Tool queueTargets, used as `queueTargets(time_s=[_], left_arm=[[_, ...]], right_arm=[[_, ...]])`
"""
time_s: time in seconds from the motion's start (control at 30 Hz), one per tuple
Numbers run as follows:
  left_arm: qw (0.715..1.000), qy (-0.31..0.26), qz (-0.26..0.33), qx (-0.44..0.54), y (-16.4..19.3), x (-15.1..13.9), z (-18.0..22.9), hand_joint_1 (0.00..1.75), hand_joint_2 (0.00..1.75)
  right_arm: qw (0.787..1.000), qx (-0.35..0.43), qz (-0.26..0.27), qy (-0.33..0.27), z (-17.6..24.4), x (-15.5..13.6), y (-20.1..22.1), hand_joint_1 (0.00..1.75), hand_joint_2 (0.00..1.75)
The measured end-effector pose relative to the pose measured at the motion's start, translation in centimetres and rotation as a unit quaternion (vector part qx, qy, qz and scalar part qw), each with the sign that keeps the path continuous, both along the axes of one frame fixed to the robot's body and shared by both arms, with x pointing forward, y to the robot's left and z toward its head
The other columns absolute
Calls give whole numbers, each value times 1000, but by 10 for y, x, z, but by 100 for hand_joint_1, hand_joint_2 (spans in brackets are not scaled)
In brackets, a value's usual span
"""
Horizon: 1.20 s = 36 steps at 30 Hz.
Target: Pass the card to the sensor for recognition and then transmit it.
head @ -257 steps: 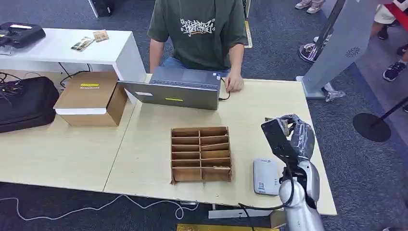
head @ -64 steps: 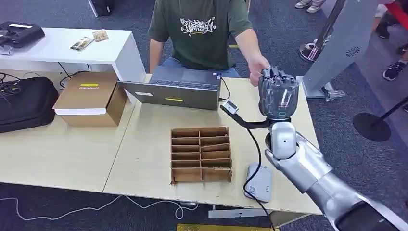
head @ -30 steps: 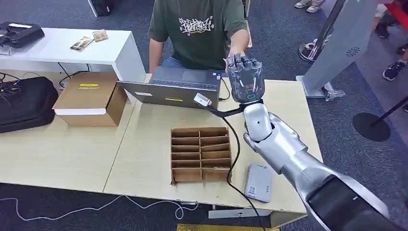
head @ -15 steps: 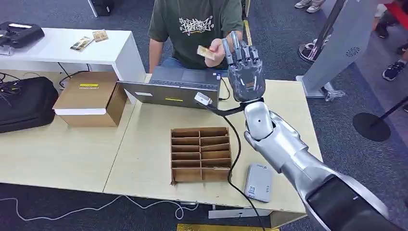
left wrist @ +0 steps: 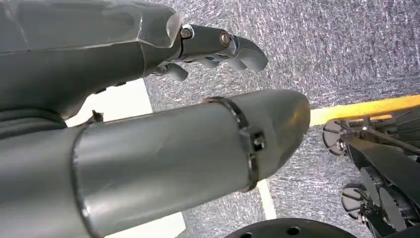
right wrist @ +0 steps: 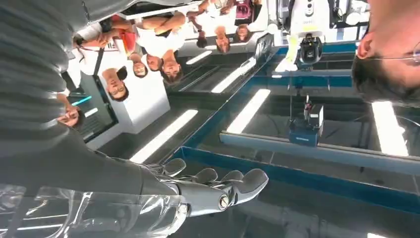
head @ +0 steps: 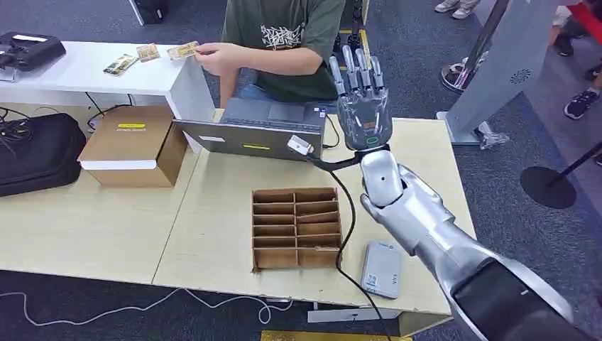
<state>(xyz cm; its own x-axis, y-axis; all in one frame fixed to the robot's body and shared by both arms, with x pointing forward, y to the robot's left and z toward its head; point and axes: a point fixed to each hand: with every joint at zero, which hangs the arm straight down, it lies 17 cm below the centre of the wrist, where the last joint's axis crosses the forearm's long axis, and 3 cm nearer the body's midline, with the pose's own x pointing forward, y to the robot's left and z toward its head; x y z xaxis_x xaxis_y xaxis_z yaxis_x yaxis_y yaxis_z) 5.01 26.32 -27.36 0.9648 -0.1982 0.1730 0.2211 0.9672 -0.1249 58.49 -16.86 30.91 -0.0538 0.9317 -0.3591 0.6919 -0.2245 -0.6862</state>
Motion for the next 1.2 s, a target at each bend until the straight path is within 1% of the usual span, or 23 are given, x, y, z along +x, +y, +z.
queueTargets(time_s=[0.37,0.67,1.03,1.2], left_arm=[[1000,-1,1,0,0,1,0,0,0],[1000,0,7,0,0,1,0,0,0],[1000,-1,9,0,0,2,0,0,0],[1000,1,19,-2,-1,1,0,0,0]], right_arm=[[1000,21,-19,-1,-5,-3,-13,0,175],[998,46,-46,-18,-5,-13,-44,0,175],[997,48,-49,-21,-7,-18,-53,0,175],[994,78,-68,-30,-11,-33,-79,0,175]])
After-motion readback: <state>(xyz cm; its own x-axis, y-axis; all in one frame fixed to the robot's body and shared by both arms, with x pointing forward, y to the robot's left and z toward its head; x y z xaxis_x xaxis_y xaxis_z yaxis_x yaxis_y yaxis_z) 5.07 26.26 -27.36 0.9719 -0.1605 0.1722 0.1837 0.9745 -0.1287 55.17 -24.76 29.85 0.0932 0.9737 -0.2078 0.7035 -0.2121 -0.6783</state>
